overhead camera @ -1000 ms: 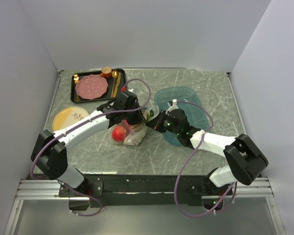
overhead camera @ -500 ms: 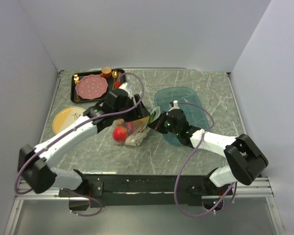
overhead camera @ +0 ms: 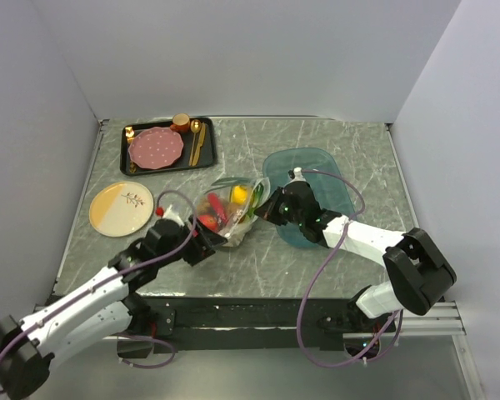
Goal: Place the food in the zip-top bag and seal the zipper
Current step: Zip the zipper food storage bag at the center of the board.
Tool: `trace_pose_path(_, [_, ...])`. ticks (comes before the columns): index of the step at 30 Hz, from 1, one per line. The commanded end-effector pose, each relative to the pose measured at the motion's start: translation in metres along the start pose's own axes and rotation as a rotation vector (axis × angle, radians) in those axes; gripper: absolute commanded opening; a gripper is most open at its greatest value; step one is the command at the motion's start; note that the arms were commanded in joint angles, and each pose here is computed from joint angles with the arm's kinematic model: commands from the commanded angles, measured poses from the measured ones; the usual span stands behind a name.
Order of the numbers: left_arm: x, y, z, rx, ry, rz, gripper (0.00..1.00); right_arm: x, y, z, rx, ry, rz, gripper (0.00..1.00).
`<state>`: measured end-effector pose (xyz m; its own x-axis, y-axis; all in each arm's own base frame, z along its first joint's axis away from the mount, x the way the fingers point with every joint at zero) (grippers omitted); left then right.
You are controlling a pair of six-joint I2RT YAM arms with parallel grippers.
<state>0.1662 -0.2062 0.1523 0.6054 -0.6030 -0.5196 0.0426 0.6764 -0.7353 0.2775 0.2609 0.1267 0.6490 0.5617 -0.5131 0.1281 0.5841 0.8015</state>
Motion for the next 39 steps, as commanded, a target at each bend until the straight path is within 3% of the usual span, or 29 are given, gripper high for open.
trace_pose_path(1, [-0.012,-0.036,0.019,-0.229,-0.111,-0.235,0.72,-0.006,0.023,0.017,-0.027,-0.055,0.049,0.0])
trace_pose_path(8, [0.0,-0.033,0.028,-0.419,-0.171,-0.296,0.78,-0.011,0.025,0.017,-0.028,-0.059,0.062,0.0])
trace_pose_path(16, [0.027,-0.022,0.017,-0.653,-0.063,-0.267,0.7,-0.015,0.023,0.016,-0.022,-0.062,0.066,0.0])
trace_pose_path(20, [0.026,-0.014,0.02,-0.731,-0.099,-0.273,0.65,-0.018,0.024,0.017,-0.019,-0.07,0.073,0.0])
trace_pose_path(29, [0.019,-0.002,0.033,-0.745,-0.198,-0.222,0.58,-0.016,0.022,0.014,-0.024,-0.058,0.071,0.0])
trace_pose_path(36, [0.031,0.001,0.035,-0.755,-0.172,-0.198,0.48,-0.016,0.023,0.013,-0.019,-0.051,0.079,0.0])
trace_pose_path(39, [0.036,-0.007,0.041,-0.733,-0.172,-0.201,0.49,-0.017,0.023,0.014,-0.021,-0.051,0.076,0.0])
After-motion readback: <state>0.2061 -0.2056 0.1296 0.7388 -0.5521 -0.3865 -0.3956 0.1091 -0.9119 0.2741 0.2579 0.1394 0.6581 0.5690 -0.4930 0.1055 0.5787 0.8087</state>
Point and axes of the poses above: each gripper's point midway between its finger pads, its own x axis out along the fingers, its own y axis along the line the jaws close on, z = x × y, the point moved 3 cm from there along -x, back along the fingers, and after that the axes turned 13 degrees about x, right-handed, at the moved point
